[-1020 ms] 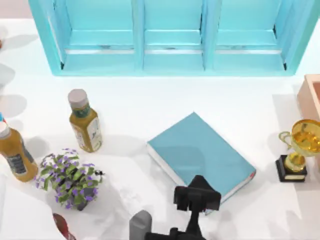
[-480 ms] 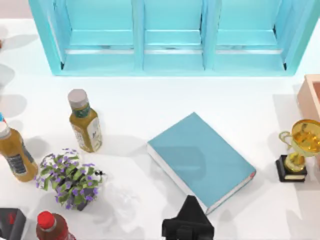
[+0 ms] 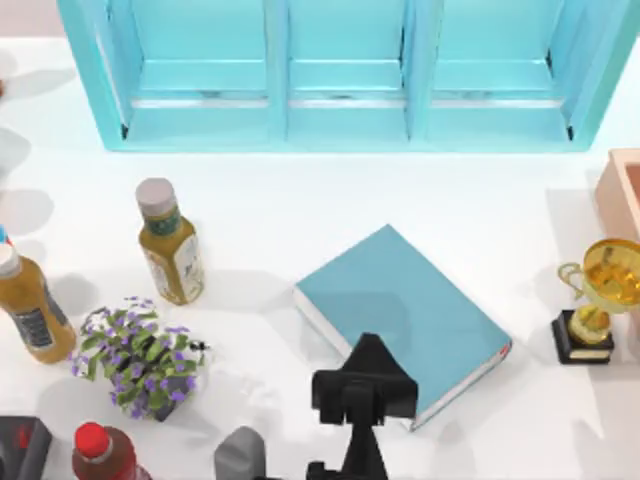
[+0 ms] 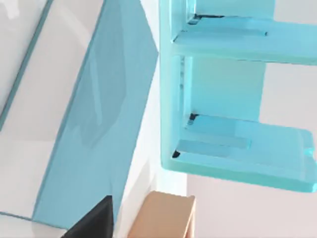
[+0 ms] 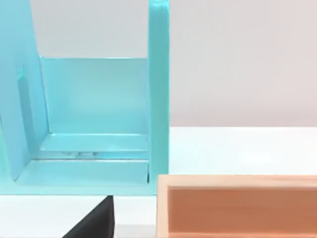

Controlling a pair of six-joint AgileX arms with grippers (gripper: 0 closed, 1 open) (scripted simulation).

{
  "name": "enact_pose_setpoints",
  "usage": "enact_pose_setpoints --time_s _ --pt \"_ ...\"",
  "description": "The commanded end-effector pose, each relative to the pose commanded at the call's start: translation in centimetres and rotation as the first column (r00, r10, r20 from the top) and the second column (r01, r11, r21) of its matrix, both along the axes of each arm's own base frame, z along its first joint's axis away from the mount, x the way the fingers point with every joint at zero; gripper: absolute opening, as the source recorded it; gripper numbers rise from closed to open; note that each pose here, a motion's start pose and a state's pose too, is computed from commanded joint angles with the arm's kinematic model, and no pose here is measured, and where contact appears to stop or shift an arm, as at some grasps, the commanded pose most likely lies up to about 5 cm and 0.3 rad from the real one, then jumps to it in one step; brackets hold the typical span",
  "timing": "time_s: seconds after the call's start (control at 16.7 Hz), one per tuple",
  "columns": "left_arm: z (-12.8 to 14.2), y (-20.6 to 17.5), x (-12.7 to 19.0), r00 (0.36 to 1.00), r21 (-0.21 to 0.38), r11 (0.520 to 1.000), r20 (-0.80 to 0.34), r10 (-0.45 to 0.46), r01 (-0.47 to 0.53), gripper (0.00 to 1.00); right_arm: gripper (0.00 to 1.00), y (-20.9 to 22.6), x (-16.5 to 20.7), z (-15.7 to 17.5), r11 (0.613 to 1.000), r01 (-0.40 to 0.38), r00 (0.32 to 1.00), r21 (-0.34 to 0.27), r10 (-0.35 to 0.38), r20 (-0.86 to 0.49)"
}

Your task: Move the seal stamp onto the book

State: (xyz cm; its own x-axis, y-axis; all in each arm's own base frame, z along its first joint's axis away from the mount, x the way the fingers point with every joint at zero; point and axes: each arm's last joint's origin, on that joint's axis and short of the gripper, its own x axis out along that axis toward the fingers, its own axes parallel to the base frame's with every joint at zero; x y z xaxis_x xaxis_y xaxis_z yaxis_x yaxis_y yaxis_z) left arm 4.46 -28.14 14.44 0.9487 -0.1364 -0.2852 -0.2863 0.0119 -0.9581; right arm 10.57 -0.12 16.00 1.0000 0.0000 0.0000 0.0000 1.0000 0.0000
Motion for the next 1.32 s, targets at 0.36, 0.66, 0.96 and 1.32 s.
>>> enact_pose_setpoints --time_s 0.36,0.66,0.96,1.32 --pt "9.4 6.7 7.2 1.000 0.053 0.999 0.006 0.011 -0.011 1.00 1.00 0.0 0.0 0.0 1.000 0.000 1.000 0.000 0.000 0.000" --pt "13.0 16.7 9.0 0.989 0.335 0.942 0.140 -0.044 -0.006 1.00 1.00 0.0 0.0 0.0 1.000 0.000 1.000 0.000 0.000 0.000" --pt "10.6 23.7 7.4 0.964 0.719 0.691 0.231 -0.131 -0.078 1.00 1.00 0.0 0.0 0.0 1.000 0.000 1.000 0.000 0.000 0.000" --pt "4.6 27.1 6.2 0.959 0.964 0.239 0.175 -0.223 -0.121 1.00 1.00 0.0 0.0 0.0 1.000 0.000 1.000 0.000 0.000 0.000"
